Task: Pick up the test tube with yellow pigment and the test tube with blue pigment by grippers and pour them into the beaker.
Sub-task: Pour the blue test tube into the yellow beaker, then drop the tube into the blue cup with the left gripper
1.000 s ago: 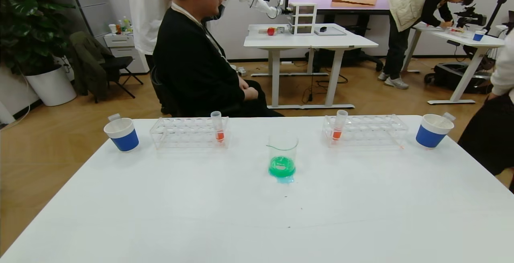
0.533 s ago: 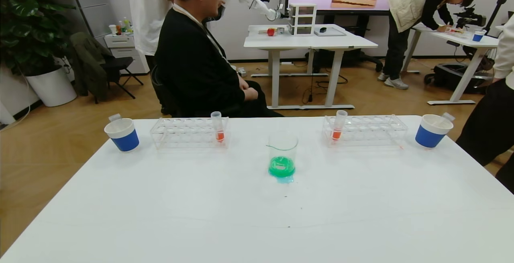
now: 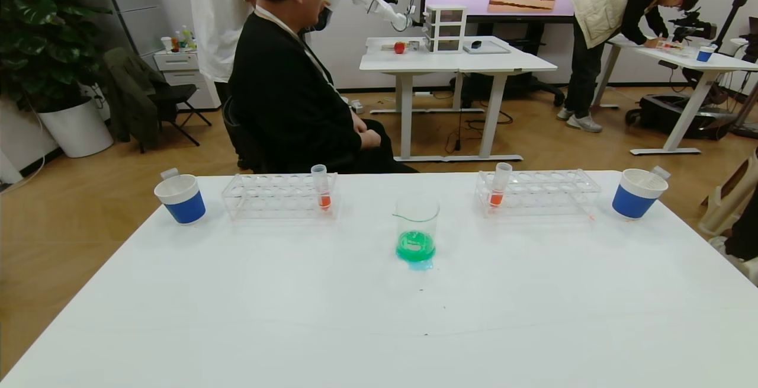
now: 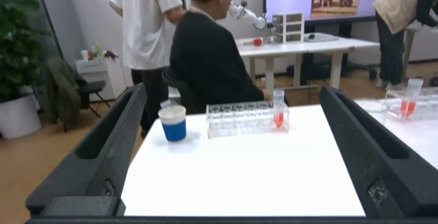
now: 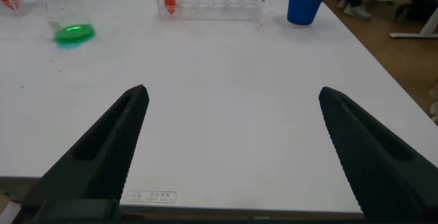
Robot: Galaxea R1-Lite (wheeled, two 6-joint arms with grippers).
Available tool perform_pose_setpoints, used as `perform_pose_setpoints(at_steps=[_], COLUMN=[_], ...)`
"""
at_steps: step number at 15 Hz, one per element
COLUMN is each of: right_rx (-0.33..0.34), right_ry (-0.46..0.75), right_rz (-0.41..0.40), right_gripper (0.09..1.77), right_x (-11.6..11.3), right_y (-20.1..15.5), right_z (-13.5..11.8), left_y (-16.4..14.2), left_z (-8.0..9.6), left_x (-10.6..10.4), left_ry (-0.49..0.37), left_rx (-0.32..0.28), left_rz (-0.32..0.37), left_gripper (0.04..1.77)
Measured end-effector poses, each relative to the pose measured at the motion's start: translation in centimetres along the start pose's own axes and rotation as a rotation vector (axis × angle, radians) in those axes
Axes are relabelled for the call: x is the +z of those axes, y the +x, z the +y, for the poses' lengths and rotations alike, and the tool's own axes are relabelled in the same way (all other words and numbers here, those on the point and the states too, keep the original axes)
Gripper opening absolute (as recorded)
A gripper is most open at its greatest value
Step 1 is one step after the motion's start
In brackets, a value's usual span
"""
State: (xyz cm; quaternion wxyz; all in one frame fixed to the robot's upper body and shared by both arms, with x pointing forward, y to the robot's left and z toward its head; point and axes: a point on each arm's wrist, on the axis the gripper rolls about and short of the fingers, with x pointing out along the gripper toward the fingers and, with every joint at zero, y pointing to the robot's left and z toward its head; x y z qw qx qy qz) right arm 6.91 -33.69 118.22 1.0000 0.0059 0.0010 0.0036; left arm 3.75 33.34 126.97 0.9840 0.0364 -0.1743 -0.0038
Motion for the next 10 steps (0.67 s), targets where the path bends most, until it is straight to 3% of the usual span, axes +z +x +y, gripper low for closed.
perform_pose_setpoints(at_steps=[1, 3, 4, 10], right_rx=[0.0, 0.0, 0.0, 0.0], right_ry=[0.0, 0.0, 0.0, 0.0], right_rz=[0.0, 0.0, 0.0, 0.0], right_gripper=[1.74, 1.74, 1.74, 1.74], right_x=[0.0, 0.0, 0.0, 0.0], right_y=[0.0, 0.0, 0.0, 0.0], right_z=[0.0, 0.0, 0.0, 0.0], left_y=[0.3, 0.2, 0.0, 0.0], left_z=[-0.2, -0.6, -0.7, -0.7], left_x=[-2.4, -7.4, -8.7, -9.3], left_ry=[-0.004, -0.015, -0.014, -0.043], left_rx=[-0.007, -0.029, -0.038, -0.025], left_rz=[0.053, 0.267, 0.35, 0.35], left_gripper=[1.75, 1.75, 1.75, 1.75])
